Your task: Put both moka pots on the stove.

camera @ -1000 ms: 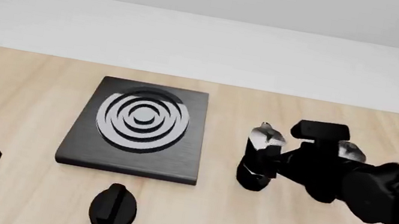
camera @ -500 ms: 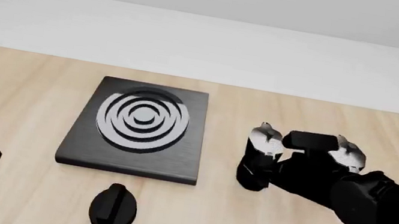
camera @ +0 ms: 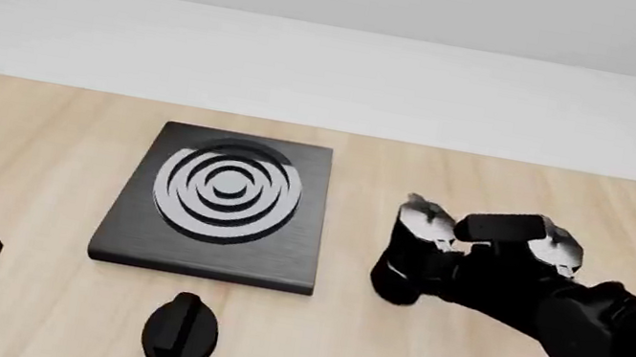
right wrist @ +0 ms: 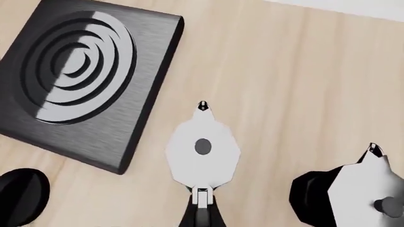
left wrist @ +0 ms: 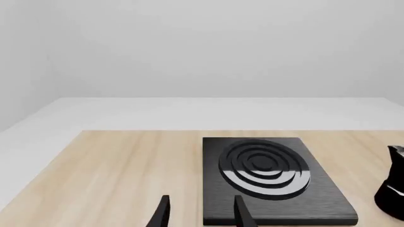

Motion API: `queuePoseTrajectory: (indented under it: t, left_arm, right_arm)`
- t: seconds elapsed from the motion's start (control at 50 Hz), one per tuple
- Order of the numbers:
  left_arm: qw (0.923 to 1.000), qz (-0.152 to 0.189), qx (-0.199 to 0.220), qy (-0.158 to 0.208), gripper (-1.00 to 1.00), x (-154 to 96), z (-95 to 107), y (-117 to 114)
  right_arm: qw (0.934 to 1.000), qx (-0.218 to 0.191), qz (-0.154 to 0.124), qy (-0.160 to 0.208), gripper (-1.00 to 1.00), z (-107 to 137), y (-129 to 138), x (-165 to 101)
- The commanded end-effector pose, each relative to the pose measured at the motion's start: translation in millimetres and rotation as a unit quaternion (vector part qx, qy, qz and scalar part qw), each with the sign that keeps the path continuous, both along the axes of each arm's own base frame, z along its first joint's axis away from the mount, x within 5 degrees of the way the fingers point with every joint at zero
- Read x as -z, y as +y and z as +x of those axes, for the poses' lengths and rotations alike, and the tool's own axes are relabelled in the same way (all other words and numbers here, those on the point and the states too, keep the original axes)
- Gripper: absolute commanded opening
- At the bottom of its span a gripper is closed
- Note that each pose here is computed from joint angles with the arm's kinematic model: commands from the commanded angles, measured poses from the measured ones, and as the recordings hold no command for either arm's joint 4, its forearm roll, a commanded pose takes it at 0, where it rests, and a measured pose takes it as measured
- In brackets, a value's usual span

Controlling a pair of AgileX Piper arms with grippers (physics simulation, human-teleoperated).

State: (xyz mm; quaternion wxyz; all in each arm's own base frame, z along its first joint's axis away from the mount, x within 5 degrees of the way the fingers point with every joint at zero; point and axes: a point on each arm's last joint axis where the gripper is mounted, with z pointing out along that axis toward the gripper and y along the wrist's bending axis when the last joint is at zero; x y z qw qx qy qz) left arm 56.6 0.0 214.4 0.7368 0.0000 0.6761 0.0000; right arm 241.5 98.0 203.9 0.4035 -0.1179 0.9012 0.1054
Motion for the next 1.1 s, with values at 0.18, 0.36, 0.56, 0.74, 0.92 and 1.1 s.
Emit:
queuePoseTrajectory:
  t: [0.18,0.36,0.56,0.74,0.92,1.1]
  left_arm:
    - [1.0000,0.000,0.000,0.000,1.00,0.0,0.0,0.0]
    - [1.0000,0.000,0.000,0.000,1.00,0.0,0.0,0.0]
    - [1.0000,0.000,0.000,0.000,1.00,0.0,0.0,0.0]
    - [1.0000,0.000,0.000,0.000,1.00,0.0,0.0,0.0]
    - [1.0000,0.000,0.000,0.000,1.00,0.0,0.0,0.0]
    - [1.0000,0.000,0.000,0.000,1.00,0.0,0.0,0.0]
  right_arm:
    - [0.9932,-0.061,-0.011,-0.098,-1.00,-11.7,9.2,-33.4]
    - [0.9903,-0.071,-0.012,-0.119,-1.00,-11.0,12.1,-45.2]
    - [0.9813,-0.080,-0.014,-0.175,-1.00,-1.9,15.7,-73.2]
    - [0.9714,-0.090,-0.003,-0.220,-1.00,5.0,24.9,-91.5]
    - [0.9601,-0.106,0.008,-0.259,-1.00,15.2,41.2,-107.2]
    - [0.9512,-0.121,0.029,-0.282,-1.00,36.9,68.6,-121.4]
